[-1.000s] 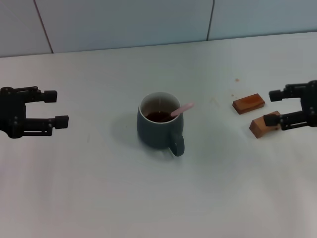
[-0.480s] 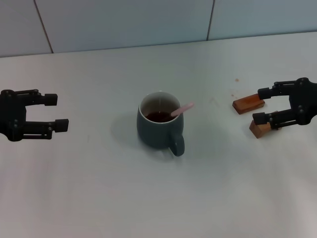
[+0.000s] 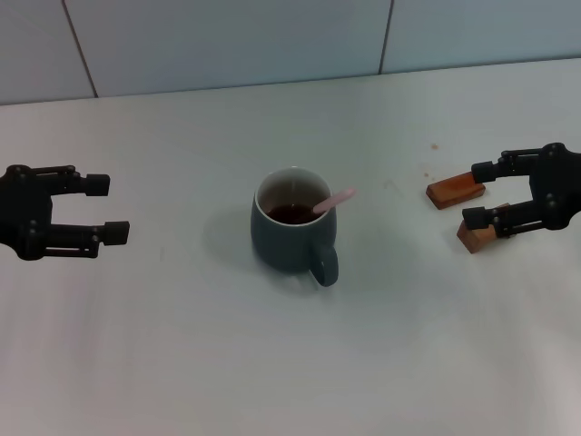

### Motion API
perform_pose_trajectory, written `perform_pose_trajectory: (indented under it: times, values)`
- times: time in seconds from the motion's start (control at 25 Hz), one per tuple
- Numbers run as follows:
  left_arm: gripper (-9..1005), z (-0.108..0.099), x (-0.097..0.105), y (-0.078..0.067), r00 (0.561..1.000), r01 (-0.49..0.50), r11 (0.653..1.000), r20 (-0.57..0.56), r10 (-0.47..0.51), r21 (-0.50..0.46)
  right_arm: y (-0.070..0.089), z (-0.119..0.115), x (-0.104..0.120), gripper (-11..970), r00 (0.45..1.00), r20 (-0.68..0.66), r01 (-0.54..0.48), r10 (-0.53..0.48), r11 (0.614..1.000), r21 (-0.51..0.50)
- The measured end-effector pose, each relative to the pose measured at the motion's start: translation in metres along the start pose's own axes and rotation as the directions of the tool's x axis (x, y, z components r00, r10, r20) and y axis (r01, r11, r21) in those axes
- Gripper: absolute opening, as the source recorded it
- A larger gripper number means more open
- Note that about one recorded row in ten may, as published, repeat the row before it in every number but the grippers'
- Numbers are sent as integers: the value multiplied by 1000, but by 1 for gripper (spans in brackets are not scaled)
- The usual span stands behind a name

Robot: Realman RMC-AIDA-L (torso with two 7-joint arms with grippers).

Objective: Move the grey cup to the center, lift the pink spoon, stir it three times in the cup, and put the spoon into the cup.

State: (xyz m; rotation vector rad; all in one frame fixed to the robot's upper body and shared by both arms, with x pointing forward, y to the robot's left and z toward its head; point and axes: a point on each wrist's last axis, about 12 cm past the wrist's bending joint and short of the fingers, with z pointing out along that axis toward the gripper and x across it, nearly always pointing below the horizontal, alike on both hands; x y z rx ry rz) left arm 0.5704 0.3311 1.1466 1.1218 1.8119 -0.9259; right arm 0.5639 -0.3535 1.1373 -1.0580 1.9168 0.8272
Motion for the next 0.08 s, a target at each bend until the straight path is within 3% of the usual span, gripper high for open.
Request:
perform_pose_trajectory:
  times: [0.08]
  values:
    - [829,0,0,0,1000,-1,1000,-2,1,2,0,0,0,829,1000,1,0,0,1000,-2]
